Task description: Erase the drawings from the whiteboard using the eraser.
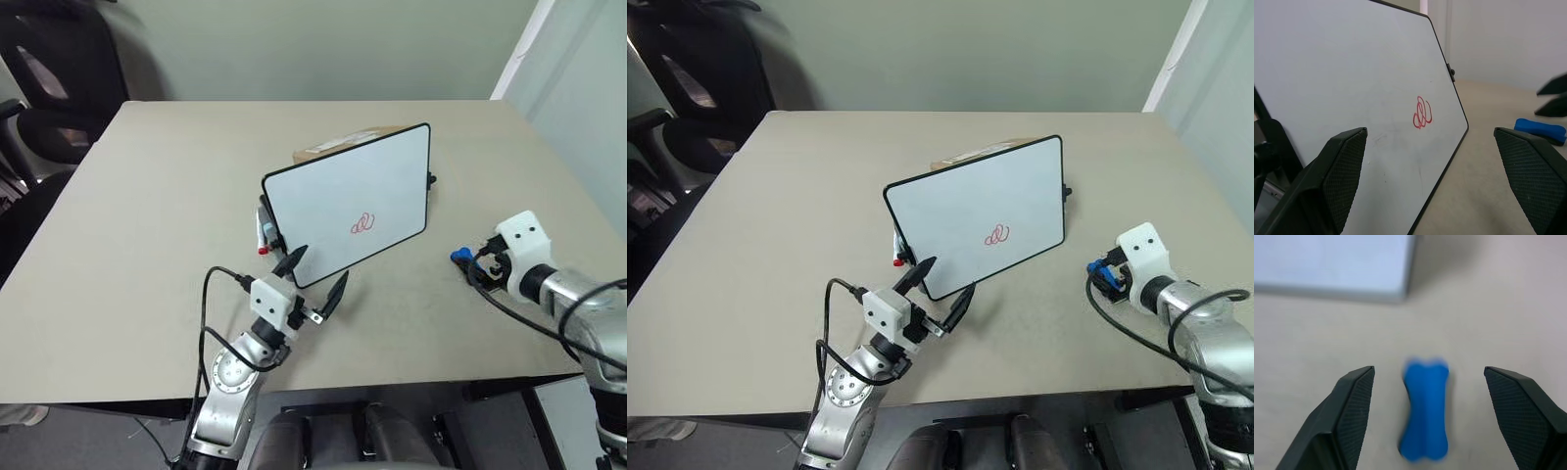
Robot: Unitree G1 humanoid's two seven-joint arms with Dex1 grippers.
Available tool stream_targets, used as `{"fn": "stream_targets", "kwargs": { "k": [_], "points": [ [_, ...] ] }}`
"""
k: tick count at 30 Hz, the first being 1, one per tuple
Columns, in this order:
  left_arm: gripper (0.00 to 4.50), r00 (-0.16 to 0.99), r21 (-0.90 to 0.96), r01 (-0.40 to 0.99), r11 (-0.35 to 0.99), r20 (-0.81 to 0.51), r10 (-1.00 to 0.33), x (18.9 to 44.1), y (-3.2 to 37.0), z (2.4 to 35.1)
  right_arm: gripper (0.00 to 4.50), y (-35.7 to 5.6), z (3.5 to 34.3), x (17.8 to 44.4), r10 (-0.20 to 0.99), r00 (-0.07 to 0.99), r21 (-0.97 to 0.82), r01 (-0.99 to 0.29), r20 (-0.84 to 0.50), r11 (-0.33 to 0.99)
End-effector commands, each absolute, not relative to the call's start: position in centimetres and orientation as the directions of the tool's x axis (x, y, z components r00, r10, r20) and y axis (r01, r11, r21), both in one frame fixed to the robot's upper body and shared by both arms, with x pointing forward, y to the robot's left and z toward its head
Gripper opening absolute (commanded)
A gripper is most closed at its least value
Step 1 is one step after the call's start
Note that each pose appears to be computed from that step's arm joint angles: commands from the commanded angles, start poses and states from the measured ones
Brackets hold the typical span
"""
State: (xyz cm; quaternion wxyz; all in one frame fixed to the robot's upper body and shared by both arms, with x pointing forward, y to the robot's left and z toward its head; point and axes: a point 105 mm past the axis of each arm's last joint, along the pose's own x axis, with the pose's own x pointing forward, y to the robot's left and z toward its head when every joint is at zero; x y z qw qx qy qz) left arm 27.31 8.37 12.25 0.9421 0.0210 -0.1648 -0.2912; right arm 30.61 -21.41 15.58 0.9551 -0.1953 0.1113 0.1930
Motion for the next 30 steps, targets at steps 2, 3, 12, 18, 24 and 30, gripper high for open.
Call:
{"fn": "stream_targets", "kwargs": {
  "k": [2, 3, 12, 18, 24, 30],
  "points": [
    [4.5, 0.754, 0.152, 0.554, 0.819, 0.326, -0.57, 27.2, 7.8, 12.9, 3.85, -20.0, 17.6, 30.1, 0.409, 0.896, -0.332, -0.444, -0.173, 0.832],
    [4.5, 0.753, 0.152, 0.555, 0.818, 0.327, -0.571, 27.2, 7.7, 13.0, 3.85, -19.8, 17.6, 30.0, 0.423, 0.891, -0.318, -0.453, -0.164, 0.833],
    [4.5, 0.75, 0.145, 0.557, 0.817, 0.334, -0.571, 27.2, 7.7, 13.1, 3.85, -22.2, 15.4, 31.3, 0.297, 0.916, -0.236, -0.363, -0.271, 0.901],
    [4.5, 0.747, 0.14, 0.565, 0.813, 0.333, -0.576, 26.8, 7.3, 13.0, 3.85, -23.4, 14.2, 31.6, 0.238, 0.91, -0.217, -0.322, -0.339, 0.922],
    [4.5, 0.749, 0.136, 0.562, 0.816, 0.334, -0.572, 26.6, 7.4, 13.0, 3.85, -24.5, 13.1, 32.1, 0.184, 0.896, -0.189, -0.278, -0.403, 0.942],
    [4.5, 0.757, 0.128, 0.55, 0.825, 0.341, -0.558, 26.5, 7.8, 13.1, 3.85, -26.0, 11.2, 32.2, 0.115, 0.854, -0.18, -0.235, -0.508, 0.955]
  ]
}}
